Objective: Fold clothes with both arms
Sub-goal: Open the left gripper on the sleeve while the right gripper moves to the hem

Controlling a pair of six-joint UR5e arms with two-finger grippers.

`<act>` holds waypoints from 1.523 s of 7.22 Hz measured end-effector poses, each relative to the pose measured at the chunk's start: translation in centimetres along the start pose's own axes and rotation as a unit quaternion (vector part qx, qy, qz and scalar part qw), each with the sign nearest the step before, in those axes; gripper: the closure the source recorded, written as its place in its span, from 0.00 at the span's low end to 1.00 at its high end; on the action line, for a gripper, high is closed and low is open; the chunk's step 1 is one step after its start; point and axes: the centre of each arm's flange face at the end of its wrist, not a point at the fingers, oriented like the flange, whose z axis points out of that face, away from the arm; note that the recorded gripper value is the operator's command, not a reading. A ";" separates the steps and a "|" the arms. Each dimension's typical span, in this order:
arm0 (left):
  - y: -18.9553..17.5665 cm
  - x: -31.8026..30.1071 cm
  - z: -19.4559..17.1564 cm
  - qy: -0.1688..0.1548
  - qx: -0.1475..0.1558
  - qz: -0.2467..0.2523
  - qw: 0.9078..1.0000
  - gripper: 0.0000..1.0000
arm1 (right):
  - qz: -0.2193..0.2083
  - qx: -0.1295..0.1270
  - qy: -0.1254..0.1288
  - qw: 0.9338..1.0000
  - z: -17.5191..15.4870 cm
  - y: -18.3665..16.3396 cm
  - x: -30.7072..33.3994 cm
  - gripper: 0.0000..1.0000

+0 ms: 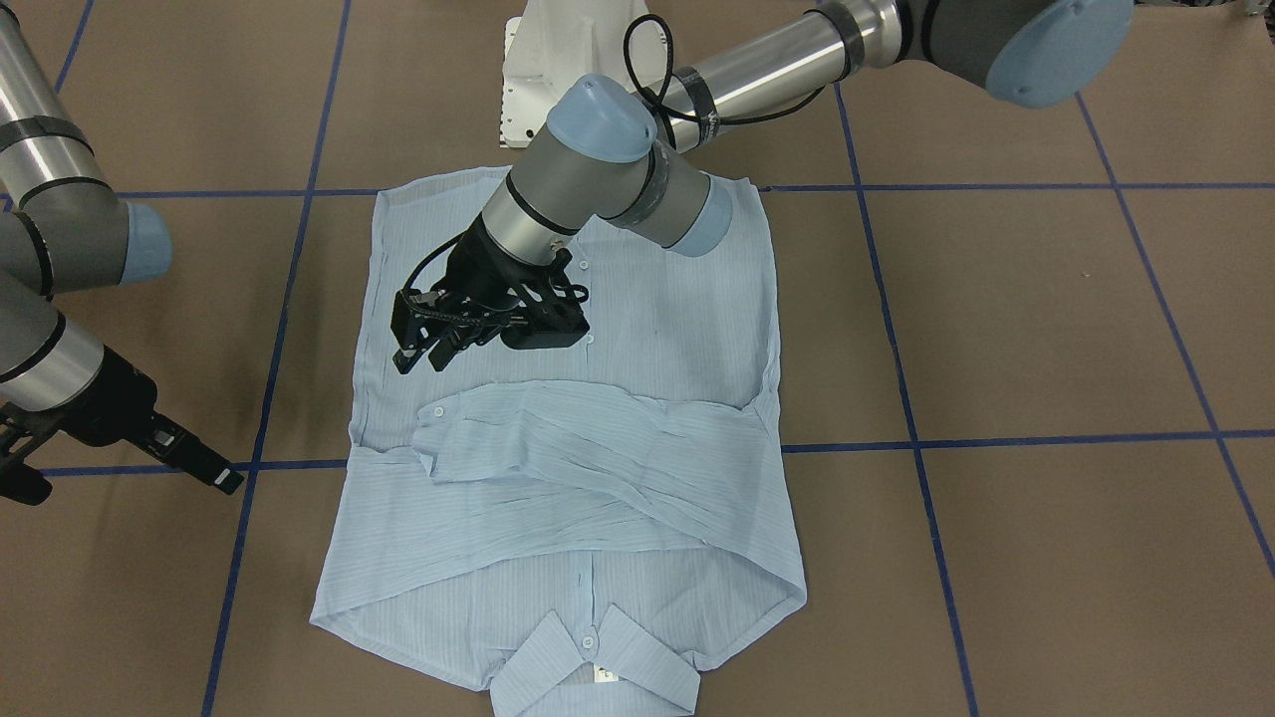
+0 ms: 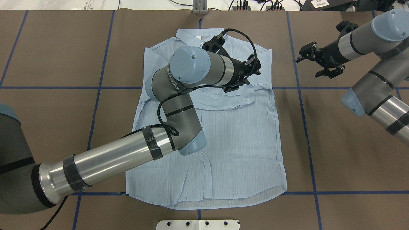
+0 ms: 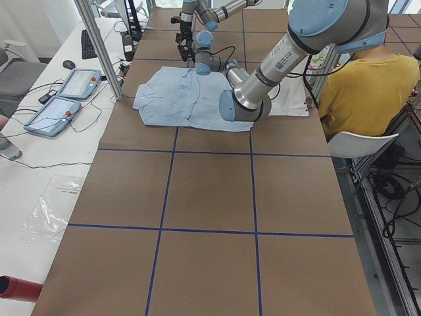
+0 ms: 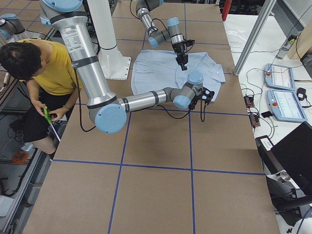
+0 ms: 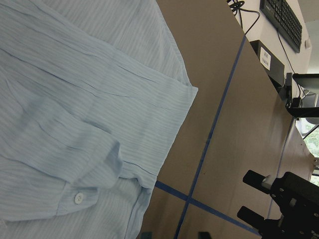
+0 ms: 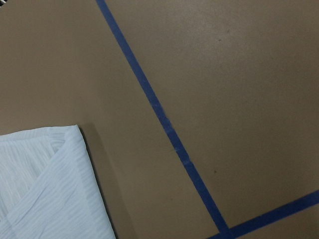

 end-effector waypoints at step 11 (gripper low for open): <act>-9.6 -12.2 -19.4 -0.018 -0.031 0.056 0.998 0.20 | 0.023 0.054 0.132 0.990 -1.1 39.2 1.0 0.09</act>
